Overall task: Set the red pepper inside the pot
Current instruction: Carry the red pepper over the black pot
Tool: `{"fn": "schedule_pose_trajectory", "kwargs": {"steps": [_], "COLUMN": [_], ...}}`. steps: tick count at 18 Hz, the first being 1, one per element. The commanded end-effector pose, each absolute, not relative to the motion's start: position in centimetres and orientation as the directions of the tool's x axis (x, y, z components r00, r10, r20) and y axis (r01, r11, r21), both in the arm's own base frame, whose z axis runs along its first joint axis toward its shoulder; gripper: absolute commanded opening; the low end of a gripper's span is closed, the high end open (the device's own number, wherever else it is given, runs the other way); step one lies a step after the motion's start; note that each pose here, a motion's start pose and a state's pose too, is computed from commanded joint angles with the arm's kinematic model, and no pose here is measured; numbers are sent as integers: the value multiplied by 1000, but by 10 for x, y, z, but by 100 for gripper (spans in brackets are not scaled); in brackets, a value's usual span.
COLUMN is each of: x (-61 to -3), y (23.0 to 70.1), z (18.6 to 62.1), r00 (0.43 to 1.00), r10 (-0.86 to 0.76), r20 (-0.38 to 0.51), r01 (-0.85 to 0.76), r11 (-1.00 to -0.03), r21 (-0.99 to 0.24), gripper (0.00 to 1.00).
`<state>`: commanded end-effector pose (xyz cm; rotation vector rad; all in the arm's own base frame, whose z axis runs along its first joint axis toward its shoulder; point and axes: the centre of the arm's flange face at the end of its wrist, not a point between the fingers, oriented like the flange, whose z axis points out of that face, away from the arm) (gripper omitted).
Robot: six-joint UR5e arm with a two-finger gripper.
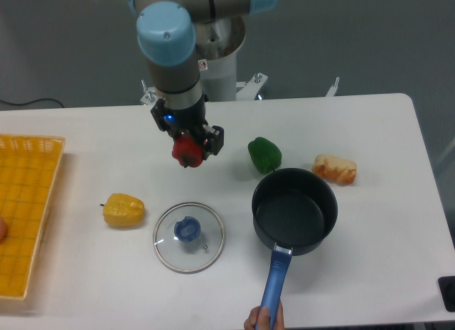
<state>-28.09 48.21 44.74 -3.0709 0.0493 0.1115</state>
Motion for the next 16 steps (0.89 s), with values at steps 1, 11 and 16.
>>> {"fn": "schedule_pose_trajectory", "kwargs": {"steps": [1,11,16], "x": [-292,-377,-399], "y": [478,435,446], "z": [456,471,449], "r00": [996,988,985], "r10": [-22,31,50], "r20": [-88,-150,-163], "r01": [-29,15,30], "r11": [-996,-994,-992], "r21": [-79,-108,-122], "gripper": [39,39,40]}}
